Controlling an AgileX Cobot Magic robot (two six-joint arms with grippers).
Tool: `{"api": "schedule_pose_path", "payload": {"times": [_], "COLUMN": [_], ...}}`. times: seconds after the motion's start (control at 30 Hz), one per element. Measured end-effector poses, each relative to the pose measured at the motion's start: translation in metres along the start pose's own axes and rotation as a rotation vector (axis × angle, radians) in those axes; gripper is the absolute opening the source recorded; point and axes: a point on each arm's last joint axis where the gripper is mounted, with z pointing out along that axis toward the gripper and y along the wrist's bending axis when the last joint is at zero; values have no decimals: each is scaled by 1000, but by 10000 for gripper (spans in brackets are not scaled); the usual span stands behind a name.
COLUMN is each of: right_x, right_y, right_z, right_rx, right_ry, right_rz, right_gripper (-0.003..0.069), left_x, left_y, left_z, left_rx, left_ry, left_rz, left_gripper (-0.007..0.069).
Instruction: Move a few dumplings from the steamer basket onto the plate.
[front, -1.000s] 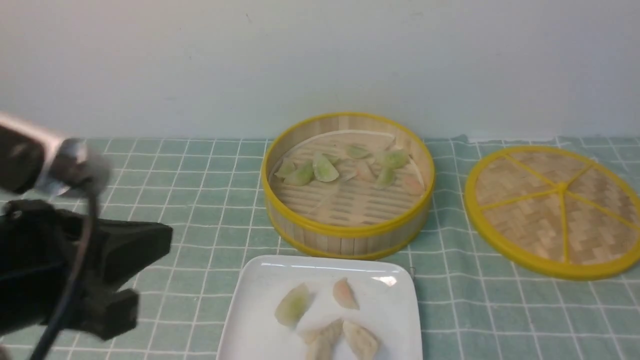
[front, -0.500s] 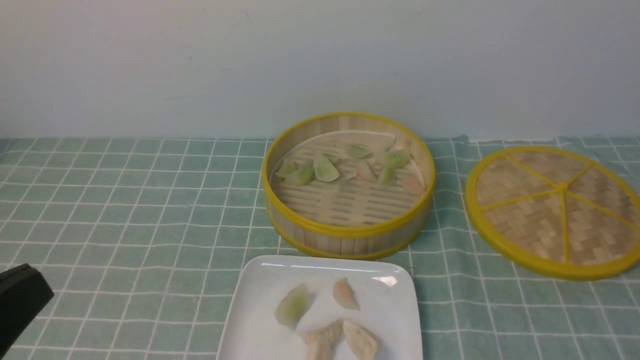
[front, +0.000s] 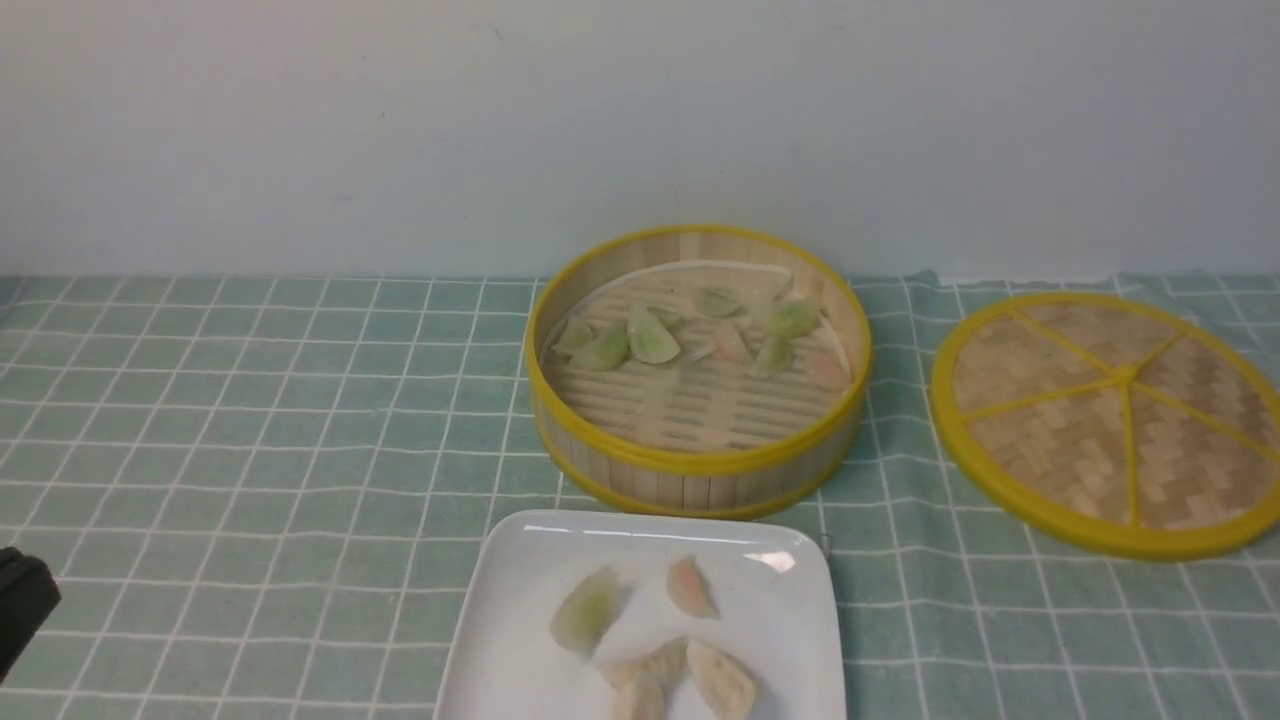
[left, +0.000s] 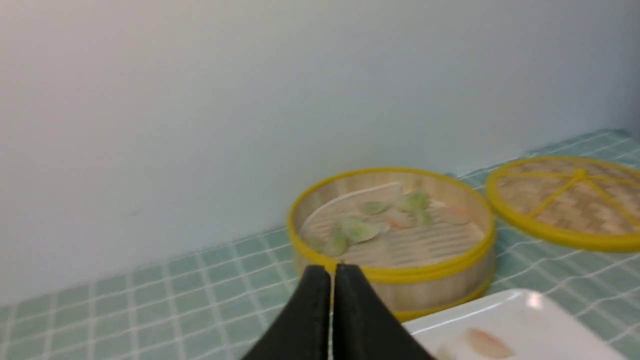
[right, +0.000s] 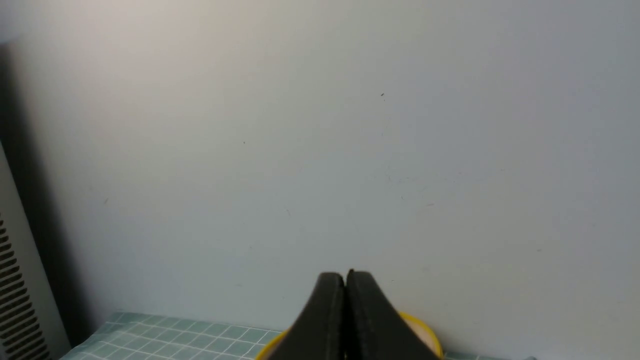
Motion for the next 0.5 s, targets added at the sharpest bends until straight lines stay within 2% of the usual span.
{"api": "schedule_pose_path", "payload": {"times": [0.1, 0.13, 0.17, 0.2, 0.37, 0.5], "right_x": [0, 0, 0, 0, 0, 0], "right_y": [0, 0, 0, 0, 0, 0], "right_z": [0, 0, 0, 0, 0, 0], "right_rx": [0, 0, 0, 0, -2, -2], "right_ry": [0, 0, 0, 0, -2, -2], "right_rz": [0, 0, 0, 0, 0, 0], "right_gripper": [-15, -15, -15, -15, -15, -15], "left_x": [33, 35, 57, 67, 112, 113], "left_y": [7, 8, 11, 13, 14, 13], "left_z": [3, 4, 7, 9, 17, 18], "left_rx": [-140, -157, -221, -245, -257, -231], "left_ry": [55, 58, 105, 129, 265, 253], "left_rz": [-28, -38, -61, -76, -101, -95], "left_gripper": [-6, -6, -6, -6, -6, -6]}}
